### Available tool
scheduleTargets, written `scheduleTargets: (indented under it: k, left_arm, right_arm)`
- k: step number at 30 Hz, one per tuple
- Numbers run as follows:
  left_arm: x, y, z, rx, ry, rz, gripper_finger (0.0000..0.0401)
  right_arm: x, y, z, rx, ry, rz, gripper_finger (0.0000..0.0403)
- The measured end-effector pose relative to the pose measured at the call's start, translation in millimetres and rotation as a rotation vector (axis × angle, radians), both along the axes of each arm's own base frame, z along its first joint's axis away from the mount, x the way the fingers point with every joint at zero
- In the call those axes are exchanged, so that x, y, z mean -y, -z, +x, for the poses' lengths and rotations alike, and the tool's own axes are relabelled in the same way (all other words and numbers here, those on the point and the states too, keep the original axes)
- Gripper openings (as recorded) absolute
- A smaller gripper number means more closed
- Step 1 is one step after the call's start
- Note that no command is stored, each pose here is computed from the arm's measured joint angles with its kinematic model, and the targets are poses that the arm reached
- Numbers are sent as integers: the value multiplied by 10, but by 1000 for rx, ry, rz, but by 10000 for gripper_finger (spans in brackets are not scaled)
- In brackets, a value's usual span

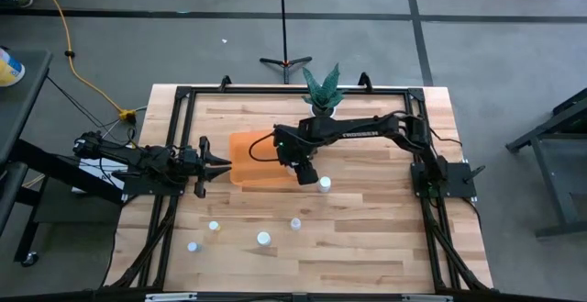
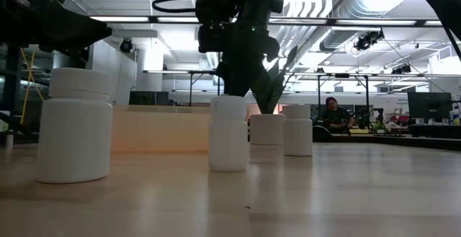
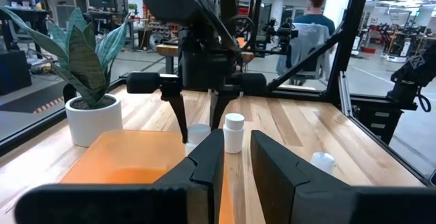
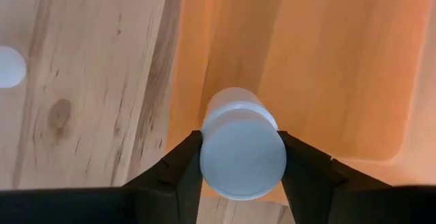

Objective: Pick and place pill bottles into a basket
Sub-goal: Put the top right white pill bottle in the orange bin, then put the top white pill bottle in the orange bin

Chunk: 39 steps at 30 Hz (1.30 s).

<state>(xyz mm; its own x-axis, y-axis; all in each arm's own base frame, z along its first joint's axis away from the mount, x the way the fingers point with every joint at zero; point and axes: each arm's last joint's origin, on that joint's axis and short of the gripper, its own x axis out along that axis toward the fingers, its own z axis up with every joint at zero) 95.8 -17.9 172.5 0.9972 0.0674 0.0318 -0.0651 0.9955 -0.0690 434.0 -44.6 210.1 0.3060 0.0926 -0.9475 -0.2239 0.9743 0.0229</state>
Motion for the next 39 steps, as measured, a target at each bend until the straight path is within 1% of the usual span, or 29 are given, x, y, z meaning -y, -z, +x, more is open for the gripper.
scheduleTargets:
  k: [3,10,16,18,21,23,26,30,33,36,39]
  left_arm:
    - [0,0,0,0,0,0,108]
    - [0,0,0,0,-1,0,108]
    - [-1,1,0,-1,-3,0,108]
    - [-1,1,0,-1,-3,0,108]
    - [-1,1,0,-1,-4,0,108]
    - [-1,1,0,-1,-4,0,108]
    - [-1,1,0,-1,-4,0,108]
    - [-1,8,0,-8,-4,2,108]
    - [-1,14,0,-14,-4,4,108]
    - [-1,16,0,-16,-4,5,108]
    - [-2,15,0,-15,-7,4,108]
  right_arm:
    - [0,0,0,0,0,0,158]
    - [3,76,25,-12,0,0,202]
    - [4,82,27,-20,1,-1,214]
    - [5,28,27,-27,8,0,214]
    - [18,-81,52,-15,82,-18,214]
    - [21,-170,37,-38,100,-29,214]
    - [15,-317,22,-56,136,-15,215]
    - [-48,-403,-81,-141,186,49,215]
    - [-154,-423,-149,-144,174,71,215]
    - [-288,-460,-251,-118,168,42,215]
    - [-407,-491,-414,-88,191,14,215]
